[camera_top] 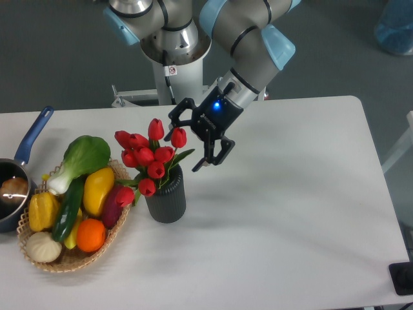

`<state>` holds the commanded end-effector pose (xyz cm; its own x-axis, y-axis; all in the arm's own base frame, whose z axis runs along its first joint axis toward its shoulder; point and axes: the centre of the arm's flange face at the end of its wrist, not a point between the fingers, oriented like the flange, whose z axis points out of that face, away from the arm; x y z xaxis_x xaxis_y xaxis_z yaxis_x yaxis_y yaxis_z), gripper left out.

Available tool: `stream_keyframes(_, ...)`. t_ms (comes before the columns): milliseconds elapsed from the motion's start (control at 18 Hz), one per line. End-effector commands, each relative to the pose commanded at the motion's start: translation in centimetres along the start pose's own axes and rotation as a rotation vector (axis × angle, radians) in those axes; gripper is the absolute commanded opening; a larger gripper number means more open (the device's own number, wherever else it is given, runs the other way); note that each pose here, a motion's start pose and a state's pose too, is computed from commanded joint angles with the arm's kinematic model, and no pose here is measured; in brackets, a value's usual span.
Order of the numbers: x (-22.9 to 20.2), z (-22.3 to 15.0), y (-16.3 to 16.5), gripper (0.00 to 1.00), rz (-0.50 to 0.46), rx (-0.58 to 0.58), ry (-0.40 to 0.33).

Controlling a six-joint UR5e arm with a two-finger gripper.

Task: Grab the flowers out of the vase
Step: 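Lower the gripper onto the tulip stems above the vase rim, then close the gripper around the bunch of tulip stems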

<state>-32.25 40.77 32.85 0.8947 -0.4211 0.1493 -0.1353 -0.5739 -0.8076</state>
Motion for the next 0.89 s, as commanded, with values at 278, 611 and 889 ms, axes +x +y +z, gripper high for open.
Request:
stream_keyframes(278, 0.09, 0.42, -0.41, 1.00, 0.002, 0.037, 0.010)
stream_keyframes(611, 0.28, 0.67, -0.94, 0.78, 0.003, 0.079, 0.018)
stream_keyframes(889, 0.32, 0.72, -0.87, 0.30, 0.001, 0.079, 0.020)
